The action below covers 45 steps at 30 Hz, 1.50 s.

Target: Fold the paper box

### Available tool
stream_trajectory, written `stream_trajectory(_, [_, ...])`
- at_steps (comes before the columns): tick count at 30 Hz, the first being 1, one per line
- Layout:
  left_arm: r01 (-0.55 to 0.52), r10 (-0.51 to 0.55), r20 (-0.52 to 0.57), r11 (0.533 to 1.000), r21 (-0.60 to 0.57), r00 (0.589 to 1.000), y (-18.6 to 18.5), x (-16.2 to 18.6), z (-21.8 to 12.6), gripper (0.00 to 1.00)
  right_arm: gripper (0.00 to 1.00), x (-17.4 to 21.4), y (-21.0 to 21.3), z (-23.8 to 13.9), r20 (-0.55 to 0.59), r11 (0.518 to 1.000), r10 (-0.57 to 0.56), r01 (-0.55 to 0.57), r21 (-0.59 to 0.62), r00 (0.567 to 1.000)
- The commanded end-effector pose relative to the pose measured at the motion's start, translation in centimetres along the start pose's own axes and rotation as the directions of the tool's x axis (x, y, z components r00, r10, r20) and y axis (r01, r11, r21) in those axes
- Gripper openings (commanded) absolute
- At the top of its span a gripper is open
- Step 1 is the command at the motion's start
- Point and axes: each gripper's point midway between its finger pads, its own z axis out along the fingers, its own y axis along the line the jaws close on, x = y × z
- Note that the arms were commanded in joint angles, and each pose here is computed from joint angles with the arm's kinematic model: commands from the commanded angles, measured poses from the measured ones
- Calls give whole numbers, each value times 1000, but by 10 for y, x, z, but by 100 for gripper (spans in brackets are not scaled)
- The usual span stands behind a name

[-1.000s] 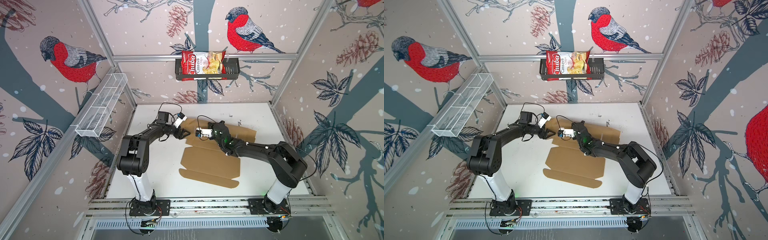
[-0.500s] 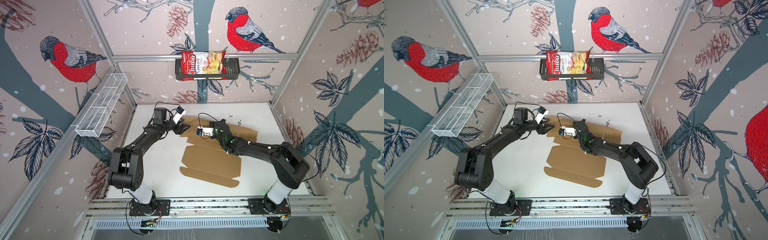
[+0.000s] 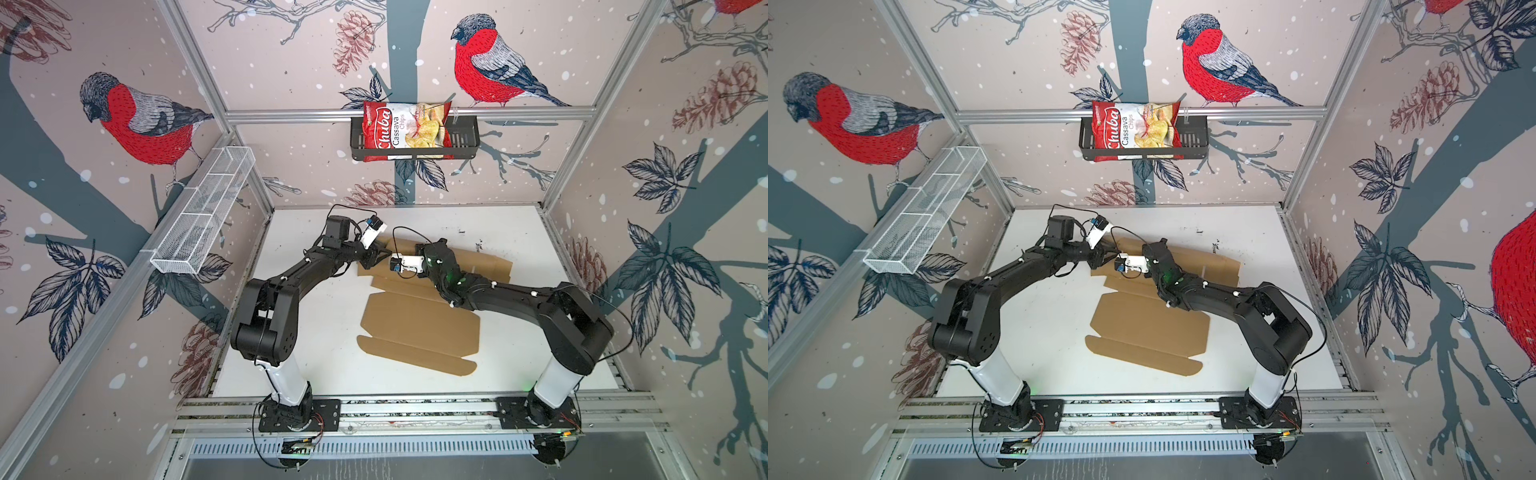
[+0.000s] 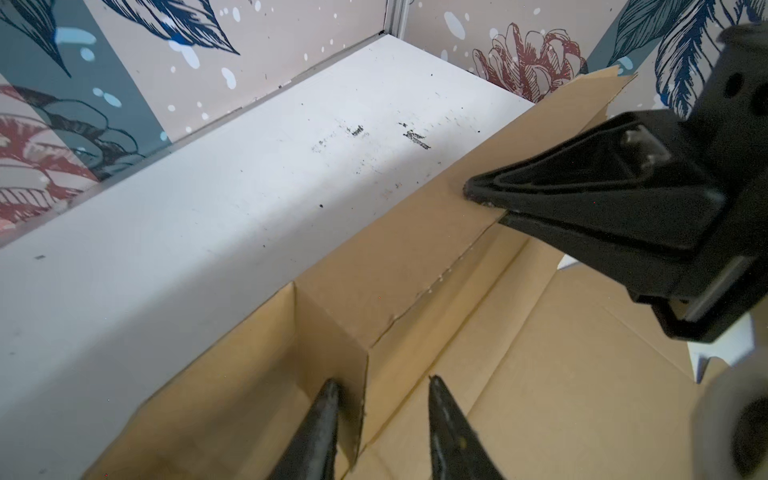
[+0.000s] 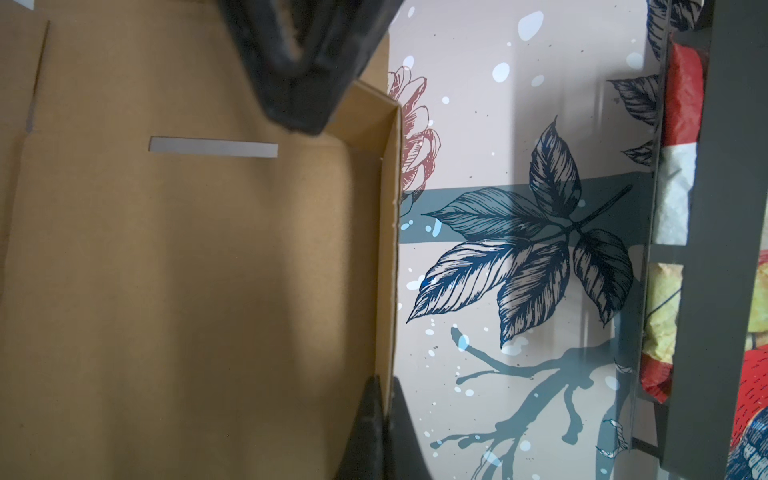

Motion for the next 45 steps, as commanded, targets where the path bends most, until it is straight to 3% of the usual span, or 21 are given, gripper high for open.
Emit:
stream_trajectory(1, [8,-9,36,999,33,999,-8,-4,5,34,0,-1,-6,5,-43,998,17,-14,59,999])
stream_trajectory(11, [39,-40,31,999,15,999,-3,-1,5,34,0,8,-9,8,-175,971,-4,46,236,985])
stream_trajectory(18, [39,-38,75,999,-11,996,3,-15,-18,37,0,15,-46,-3,-188,935,-37,100,341,981])
stream_trajectory(21, [49,-47,95,999,-13,994,4,-19,-25,38,0,9,-49,-4,-180,935,-70,127,331,981])
stream_trajectory(28, [99,-88,130,992,-78,988,15,-26,-52,39,0,6,11,12,-185,965,-149,183,187,972])
stream_trajectory(32, [122,-83,193,972,-202,978,38,-42,-90,40,0,8,27,16,-178,977,-135,161,138,975])
stream_trajectory(36, [204,-107,261,901,-382,960,74,-41,-129,43,0,8,26,19,-181,977,-131,158,146,975])
stream_trajectory(41, [208,-142,171,856,-474,975,105,0,-128,55,0,5,24,17,-162,978,-126,150,148,979])
stream_trajectory(43, [201,-168,112,860,-469,979,119,21,-116,57,0,5,24,16,-152,978,-123,146,148,981])
stream_trajectory(45, [189,-183,53,900,-393,982,127,33,-101,58,0,4,22,15,-142,979,-120,141,149,983])
